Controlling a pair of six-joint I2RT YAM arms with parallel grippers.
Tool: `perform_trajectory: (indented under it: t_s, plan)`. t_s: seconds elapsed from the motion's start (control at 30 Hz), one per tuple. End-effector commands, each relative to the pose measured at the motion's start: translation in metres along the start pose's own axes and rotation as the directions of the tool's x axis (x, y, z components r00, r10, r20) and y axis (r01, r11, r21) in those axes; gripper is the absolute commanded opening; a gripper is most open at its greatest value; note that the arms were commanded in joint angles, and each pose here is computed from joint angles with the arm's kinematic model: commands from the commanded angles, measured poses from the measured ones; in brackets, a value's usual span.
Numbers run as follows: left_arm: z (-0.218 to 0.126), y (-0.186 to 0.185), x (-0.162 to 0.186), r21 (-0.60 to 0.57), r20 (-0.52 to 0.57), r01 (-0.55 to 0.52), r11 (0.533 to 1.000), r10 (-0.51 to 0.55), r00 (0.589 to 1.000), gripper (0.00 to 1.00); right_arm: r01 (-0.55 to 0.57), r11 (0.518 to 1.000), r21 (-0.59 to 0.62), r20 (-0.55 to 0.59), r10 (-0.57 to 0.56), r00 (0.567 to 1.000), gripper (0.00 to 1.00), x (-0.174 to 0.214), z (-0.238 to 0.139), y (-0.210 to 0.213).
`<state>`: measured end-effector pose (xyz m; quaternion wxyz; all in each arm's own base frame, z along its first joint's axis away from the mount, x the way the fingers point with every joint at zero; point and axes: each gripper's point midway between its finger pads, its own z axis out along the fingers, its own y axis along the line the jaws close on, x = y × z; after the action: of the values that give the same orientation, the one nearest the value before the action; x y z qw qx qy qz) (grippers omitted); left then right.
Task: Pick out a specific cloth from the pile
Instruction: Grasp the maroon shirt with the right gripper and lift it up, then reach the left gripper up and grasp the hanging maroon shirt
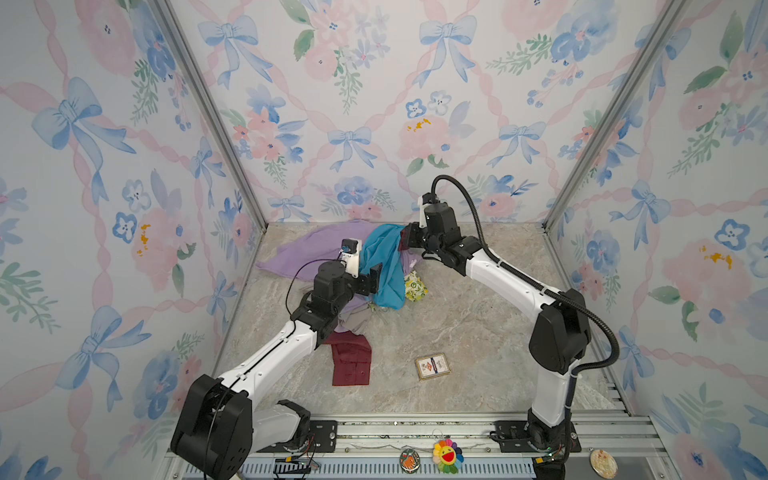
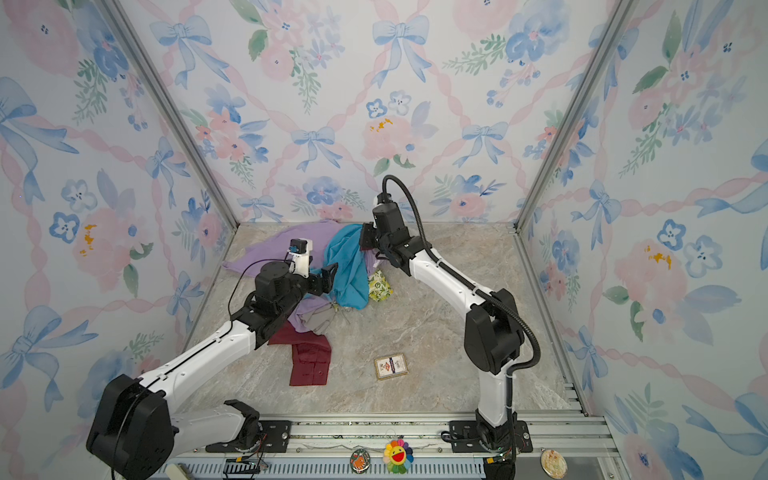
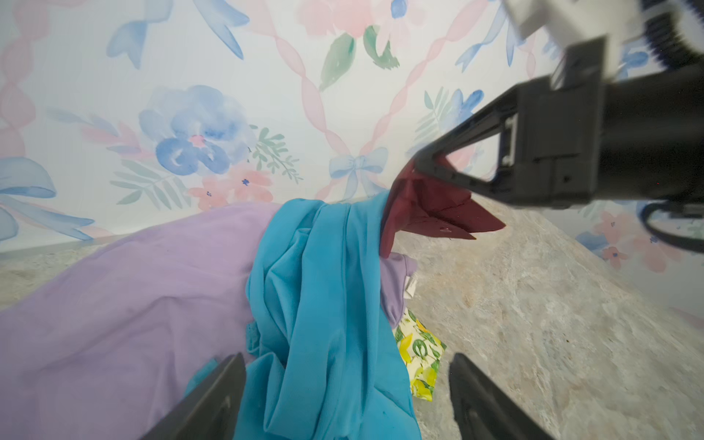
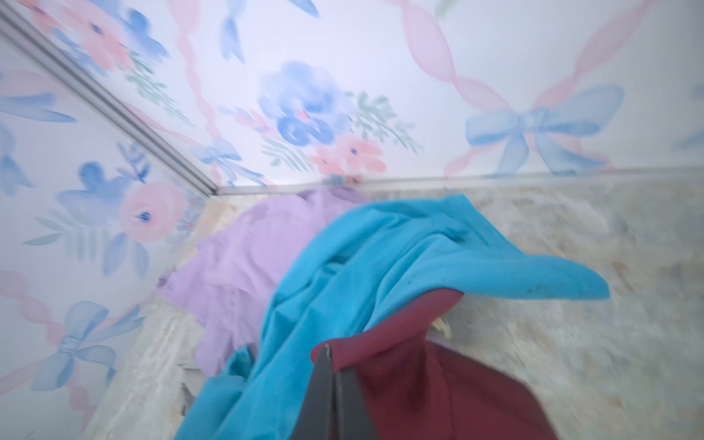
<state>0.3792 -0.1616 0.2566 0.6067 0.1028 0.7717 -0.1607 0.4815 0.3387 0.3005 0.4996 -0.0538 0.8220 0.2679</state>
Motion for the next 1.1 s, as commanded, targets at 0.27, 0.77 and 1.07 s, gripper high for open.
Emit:
perform_trajectory:
  t_s: [0.27, 0.77, 1.07]
  plan:
    - [-0.036, 0.022, -0.077, -0.007, 0.250, 0.072, 0.997, -0.068, 0.966, 0.86, 0.191, 0.932, -0.308, 0.378, -0.065, 0.923, 0.00, -0.166, -0.099, 0.135]
    - [-0.013, -0.019, -0.104, 0.105, 0.295, 0.012, 0.994, -0.043, 0.955, 0.85, 0.201, 0.902, -0.382, 0.307, -0.081, 0.948, 0.00, -0.139, -0.115, 0.163]
    - [0.034, -0.011, -0.084, 0.050, 0.244, 0.001, 0.999, -0.013, 0.970, 0.84, 0.170, 0.878, -0.447, 0.299, -0.032, 0.954, 0.00, -0.135, -0.130, 0.173]
